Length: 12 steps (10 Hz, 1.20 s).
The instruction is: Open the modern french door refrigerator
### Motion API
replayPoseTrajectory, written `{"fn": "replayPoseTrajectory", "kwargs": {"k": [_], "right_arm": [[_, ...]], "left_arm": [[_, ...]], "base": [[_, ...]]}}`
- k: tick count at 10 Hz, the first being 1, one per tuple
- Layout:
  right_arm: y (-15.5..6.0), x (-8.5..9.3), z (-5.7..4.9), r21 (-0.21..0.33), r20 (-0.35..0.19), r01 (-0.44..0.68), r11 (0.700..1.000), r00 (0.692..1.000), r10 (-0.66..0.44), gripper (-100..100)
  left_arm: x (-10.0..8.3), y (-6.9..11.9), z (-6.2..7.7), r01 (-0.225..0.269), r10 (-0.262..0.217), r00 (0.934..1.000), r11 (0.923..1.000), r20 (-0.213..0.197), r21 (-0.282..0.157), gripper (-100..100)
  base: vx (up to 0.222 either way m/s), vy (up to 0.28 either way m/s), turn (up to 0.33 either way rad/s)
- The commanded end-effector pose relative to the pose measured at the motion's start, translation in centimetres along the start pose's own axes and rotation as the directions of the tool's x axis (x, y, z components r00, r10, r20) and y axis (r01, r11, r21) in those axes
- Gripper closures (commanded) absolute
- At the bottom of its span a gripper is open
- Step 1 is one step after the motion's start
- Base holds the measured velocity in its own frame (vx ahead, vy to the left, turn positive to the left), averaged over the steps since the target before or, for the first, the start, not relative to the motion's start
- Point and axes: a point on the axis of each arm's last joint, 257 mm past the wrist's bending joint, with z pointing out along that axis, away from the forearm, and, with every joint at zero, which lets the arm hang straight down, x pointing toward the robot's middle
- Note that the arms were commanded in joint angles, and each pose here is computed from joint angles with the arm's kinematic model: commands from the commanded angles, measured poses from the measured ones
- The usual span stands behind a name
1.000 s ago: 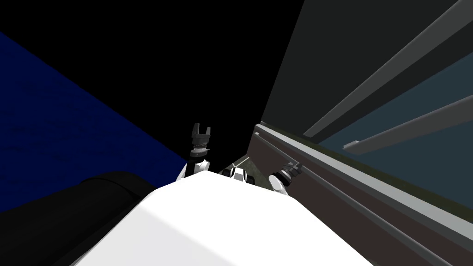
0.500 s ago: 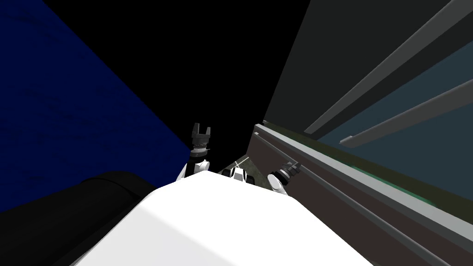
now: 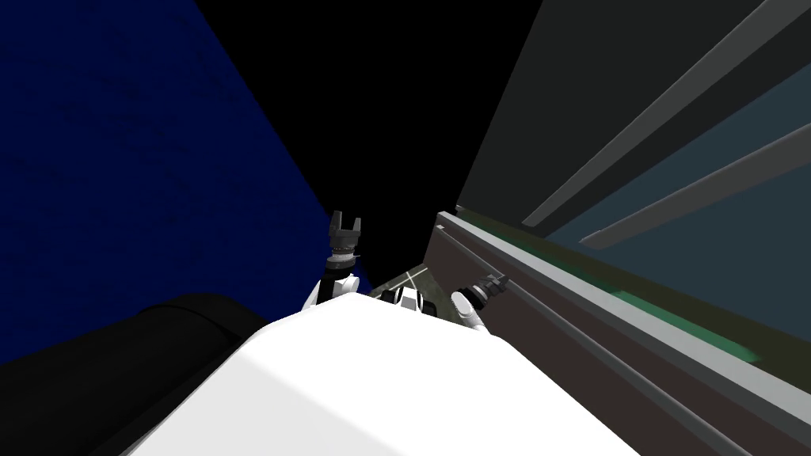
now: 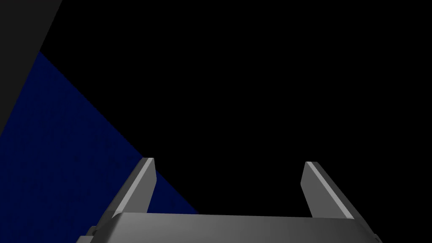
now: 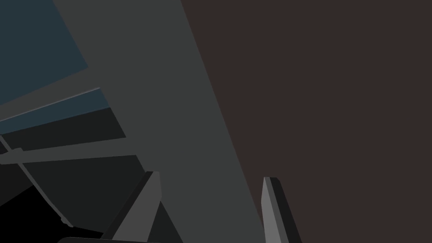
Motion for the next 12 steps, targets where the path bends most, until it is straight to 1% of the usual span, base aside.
{"fn": "replayPoseTrajectory", "kwargs": {"k": [1, 3, 4, 6, 7, 9, 11, 12], "right_arm": [[0.5, -1.4, -1.3, -0.001, -0.033, 0.018, 1.000, 0.999, -0.018, 100], [0.6, -2.4, -1.9, 0.007, -0.058, 0.035, 0.999, 0.998, -0.035, 100], [0.2, -2.0, -1.5, 0.014, -0.053, 0.030, 0.999, 0.998, -0.029, 100], [0.6, 1.2, 0.7, 0.015, -0.064, 0.053, 0.998, 0.997, -0.052, 100], [0.7, 1.3, 0.7, 0.015, -0.064, 0.049, 0.999, 0.997, -0.048, 100], [0.8, 4.9, 3.1, 0.015, -0.081, 0.068, 0.998, 0.994, -0.067, 100], [0.8, 4.9, 3.1, 0.016, -0.081, 0.063, 0.998, 0.995, -0.062, 100], [0.6, 6.7, 4.3, 0.017, -0.091, 0.069, 0.997, 0.994, -0.067, 100]], "left_arm": [[0.0, 0.0, 0.0, 0.000, 0.000, 1.0000, 1.0000, 0.000, 0.000, 0], [0.0, 0.0, 0.0, 0.000, 0.000, 1.0000, 1.0000, 0.000, 0.000, 0], [0.0, 0.0, 0.0, 0.000, 0.000, 1.0000, 1.0000, 0.000, 0.000, 0], [0.0, 0.0, 0.0, 0.000, 0.000, 1.0000, 1.0000, 0.000, 0.000, 0], [0.0, 0.0, 0.0, 0.000, 0.000, 1.0000, 1.0000, 0.000, 0.000, 0], [0.0, 0.0, 0.0, 0.000, 0.000, 1.0000, 1.0000, 0.000, 0.000, 0], [0.0, 0.0, 0.0, 0.000, 0.000, 1.0000, 1.0000, 0.000, 0.000, 0], [0.0, 0.0, 0.0, 0.000, 0.000, 1.0000, 1.0000, 0.000, 0.000, 0]], "base": [[-0.171, -0.035, 0.172], [-0.154, -0.018, 0.169], [-0.073, -0.003, 0.050], [-0.037, 0.141, 0.108], [-0.043, 0.162, 0.002], [-0.060, 0.177, 0.113], [-0.027, 0.123, 0.005], [-0.019, 0.090, 0.101]]}}
